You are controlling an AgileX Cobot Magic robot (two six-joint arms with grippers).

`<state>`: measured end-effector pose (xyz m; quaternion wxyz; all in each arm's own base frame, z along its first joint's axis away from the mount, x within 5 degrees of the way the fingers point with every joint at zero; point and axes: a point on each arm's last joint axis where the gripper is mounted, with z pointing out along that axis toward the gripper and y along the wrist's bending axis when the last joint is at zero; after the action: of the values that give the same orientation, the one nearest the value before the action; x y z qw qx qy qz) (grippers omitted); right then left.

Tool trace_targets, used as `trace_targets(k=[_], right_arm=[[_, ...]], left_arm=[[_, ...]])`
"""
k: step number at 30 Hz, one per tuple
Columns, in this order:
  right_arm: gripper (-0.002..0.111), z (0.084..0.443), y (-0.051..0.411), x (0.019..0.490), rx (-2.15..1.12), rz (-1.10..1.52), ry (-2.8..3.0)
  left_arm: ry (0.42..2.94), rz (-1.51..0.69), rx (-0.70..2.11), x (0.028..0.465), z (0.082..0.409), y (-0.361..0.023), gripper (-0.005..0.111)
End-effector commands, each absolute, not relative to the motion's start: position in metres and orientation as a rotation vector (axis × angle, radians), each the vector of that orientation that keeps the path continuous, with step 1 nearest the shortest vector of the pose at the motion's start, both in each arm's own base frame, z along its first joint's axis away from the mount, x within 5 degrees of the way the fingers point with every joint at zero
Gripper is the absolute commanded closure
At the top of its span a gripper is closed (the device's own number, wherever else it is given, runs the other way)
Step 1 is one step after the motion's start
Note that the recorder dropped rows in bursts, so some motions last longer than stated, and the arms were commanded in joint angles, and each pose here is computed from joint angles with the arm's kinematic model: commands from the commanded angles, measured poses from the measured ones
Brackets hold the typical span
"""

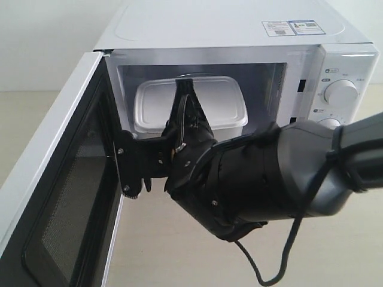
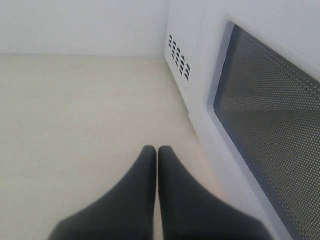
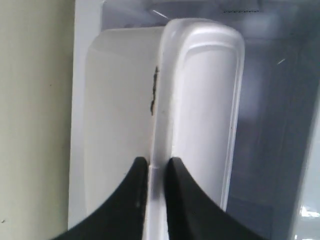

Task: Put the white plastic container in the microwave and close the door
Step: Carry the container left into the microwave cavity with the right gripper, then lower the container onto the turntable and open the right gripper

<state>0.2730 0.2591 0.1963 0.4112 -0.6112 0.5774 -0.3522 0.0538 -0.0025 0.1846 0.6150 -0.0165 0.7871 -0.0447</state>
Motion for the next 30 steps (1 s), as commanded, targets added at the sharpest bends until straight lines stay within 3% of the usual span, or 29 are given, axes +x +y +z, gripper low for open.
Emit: trace_targets(k=[1,30], right_arm=[[0.108,0.199,0.257,0.283,-1.522,-0.923,1.449],[0.108,0.181,0.258,0.345,-1.500,-0.912,1.514]], left_arm=[[1.799,-0.106,-0.029,0.054,0.185,-0.003,0.103],[1.799,-0.106,-0.029,0.054,0.185,-0.003,0.103]])
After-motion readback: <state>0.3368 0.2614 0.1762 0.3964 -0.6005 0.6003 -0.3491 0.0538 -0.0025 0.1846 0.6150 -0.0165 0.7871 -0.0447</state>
